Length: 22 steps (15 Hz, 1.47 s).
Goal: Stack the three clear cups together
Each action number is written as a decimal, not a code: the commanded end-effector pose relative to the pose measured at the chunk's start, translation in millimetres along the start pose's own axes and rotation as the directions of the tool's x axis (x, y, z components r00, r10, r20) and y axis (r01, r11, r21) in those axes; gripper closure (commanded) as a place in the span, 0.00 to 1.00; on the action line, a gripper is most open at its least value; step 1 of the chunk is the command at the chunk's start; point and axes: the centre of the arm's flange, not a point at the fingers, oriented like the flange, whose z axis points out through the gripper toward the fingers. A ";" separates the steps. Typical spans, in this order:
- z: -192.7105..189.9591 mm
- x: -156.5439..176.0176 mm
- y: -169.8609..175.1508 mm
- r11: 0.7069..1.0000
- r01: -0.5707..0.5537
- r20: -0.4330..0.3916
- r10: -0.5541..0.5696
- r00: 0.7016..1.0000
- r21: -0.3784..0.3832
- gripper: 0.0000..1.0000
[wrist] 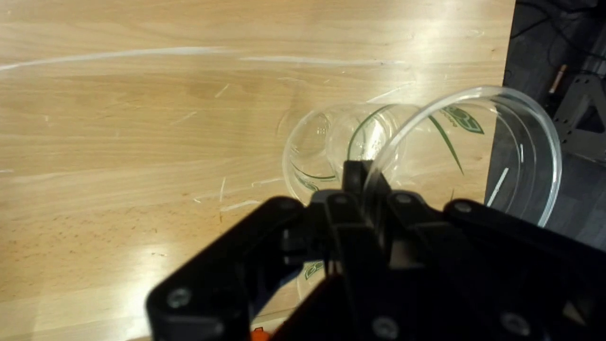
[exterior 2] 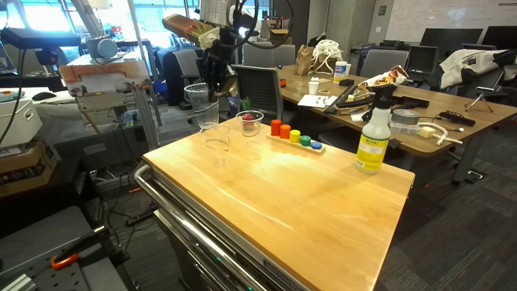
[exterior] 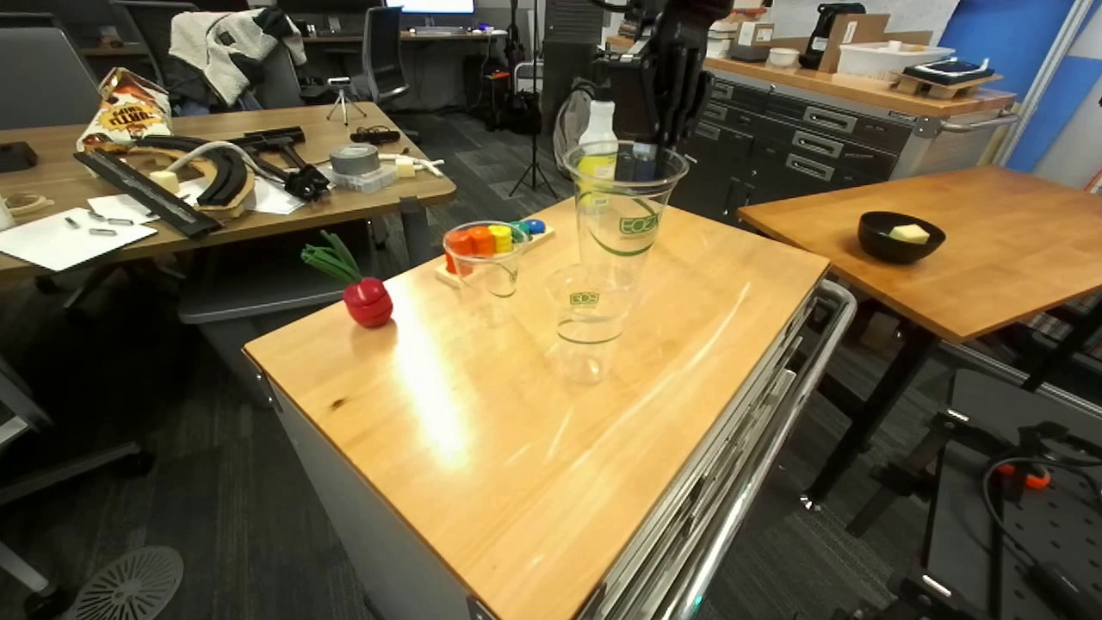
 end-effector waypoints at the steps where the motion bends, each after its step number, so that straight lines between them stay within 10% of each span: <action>1: 8.7 18.8 9.2 1.000 0.017 -0.029 -0.017 0.999 0.004 0.99; 11: 29.0 37.5 18.4 0.999 0.049 -0.015 -0.049 0.999 0.011 0.99; 13: 36.8 34.6 19.0 0.998 0.056 0.003 -0.056 0.998 0.015 0.68; 22: 26.9 42.1 17.9 0.999 0.047 -0.004 -0.047 0.999 -0.017 0.01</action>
